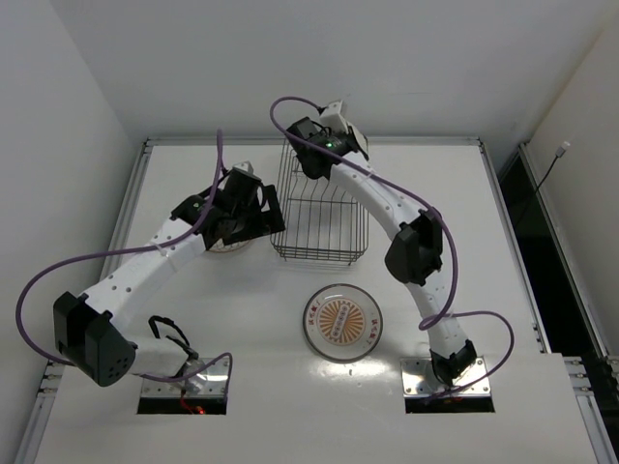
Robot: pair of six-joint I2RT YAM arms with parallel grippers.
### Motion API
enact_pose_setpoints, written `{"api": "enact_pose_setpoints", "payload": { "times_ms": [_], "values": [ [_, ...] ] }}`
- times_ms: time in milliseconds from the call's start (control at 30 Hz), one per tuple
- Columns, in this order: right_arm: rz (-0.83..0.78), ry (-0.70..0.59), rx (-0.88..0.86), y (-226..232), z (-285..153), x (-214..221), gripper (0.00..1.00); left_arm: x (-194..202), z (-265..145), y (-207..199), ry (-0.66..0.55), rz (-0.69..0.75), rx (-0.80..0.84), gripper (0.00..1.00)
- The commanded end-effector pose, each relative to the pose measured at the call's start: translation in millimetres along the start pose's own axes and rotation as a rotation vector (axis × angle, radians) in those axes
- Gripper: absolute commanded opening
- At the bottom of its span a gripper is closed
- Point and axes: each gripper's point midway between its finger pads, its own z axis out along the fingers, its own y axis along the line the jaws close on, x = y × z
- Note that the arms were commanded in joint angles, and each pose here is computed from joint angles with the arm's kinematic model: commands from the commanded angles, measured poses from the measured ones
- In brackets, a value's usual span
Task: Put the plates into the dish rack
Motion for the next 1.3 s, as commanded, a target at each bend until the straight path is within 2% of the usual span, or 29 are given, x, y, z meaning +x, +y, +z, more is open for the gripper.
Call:
{"api": "enact_pose_setpoints", "payload": {
  "times_ms": [0,200,633,1267],
  "values": [
    [0.226,-0.072,0.040,-60,-13,-51,0.00,0,-6,1,-0.014,0.009,0.009,0.98],
    [0.287,-0.087,0.066,-78,-5,-64,0.00,3,-7,-2,-0.010,0.017,0.016,0.98],
    [0.264,-0.113,0.144,-97,2,-74,0.00,4,-8,0,-0.010,0.017,0.016,0.98],
    [0.192,-0.085,0.075,-47,16,-57,0.00,5,-8,-1,-0.013,0.024,0.014,0.98]
  ]
}}
